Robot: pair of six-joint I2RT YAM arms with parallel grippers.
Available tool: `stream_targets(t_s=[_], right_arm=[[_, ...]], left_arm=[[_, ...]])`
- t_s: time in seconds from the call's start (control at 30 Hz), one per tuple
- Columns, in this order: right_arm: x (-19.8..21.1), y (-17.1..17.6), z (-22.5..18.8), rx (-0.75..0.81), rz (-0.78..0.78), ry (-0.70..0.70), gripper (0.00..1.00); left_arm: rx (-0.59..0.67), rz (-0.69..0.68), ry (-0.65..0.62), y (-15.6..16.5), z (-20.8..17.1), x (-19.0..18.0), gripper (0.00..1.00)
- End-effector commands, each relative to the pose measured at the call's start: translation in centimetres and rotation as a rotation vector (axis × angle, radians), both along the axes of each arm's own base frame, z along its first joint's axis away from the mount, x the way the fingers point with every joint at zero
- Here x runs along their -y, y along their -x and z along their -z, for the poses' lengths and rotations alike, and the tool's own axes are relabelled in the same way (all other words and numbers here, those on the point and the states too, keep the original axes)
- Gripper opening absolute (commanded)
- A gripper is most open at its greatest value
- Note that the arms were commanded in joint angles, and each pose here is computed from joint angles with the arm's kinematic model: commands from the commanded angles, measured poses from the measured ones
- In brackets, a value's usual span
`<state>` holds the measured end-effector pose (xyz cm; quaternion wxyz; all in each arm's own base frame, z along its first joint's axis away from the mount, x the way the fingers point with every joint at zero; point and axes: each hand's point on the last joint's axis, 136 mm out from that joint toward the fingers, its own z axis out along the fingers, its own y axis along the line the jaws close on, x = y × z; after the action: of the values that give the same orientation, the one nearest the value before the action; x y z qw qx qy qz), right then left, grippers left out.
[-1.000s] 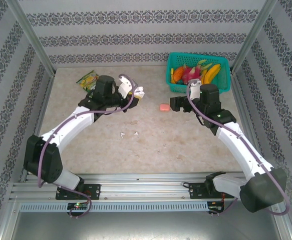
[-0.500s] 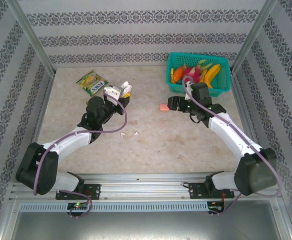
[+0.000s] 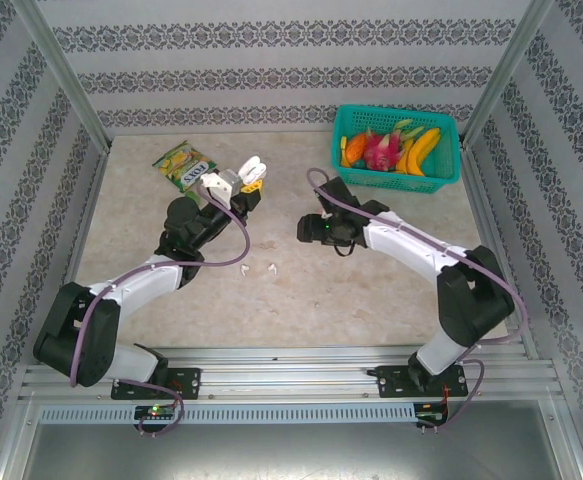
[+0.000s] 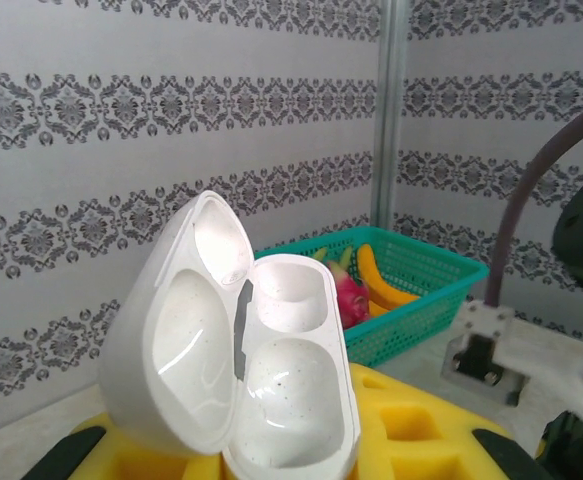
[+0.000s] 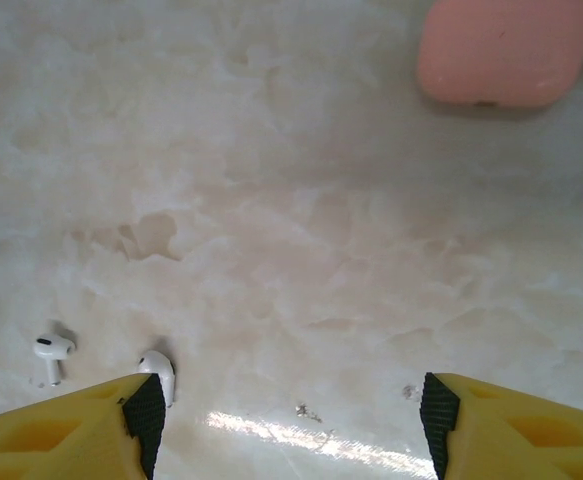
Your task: Insert wireless bluetooth earbuds into charging case
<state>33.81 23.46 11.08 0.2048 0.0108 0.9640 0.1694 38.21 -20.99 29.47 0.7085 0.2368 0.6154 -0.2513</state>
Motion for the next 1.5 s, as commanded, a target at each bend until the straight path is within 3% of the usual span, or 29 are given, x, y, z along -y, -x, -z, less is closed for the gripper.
stream_targets(t_s=[0.0,0.4,0.77,1.47], right_arm=[[-0.2,0.0,0.9,-0.027,0.066,0.075,0.70],[-4.5,1.5,4.0,-0.081,-0.047,0.213,0.66],[-7.9,2.5,6.5,-0.115,-0.253,0.351,0.65],[-10.9,3.3,8.9,-0.156,-0.408,0.339,0.58]], left_arm=[[0.041,0.075,0.044,0.7,-1.0,-0.4,0.00],[-0.044,0.101,0.128,-1.5,-0.4,-3.6,0.00],[-0.030,0.100,0.155,-1.7,-0.6,-5.5,0.00],[-0.036,0.078,0.196,-1.8,-1.1,-7.6,0.00]])
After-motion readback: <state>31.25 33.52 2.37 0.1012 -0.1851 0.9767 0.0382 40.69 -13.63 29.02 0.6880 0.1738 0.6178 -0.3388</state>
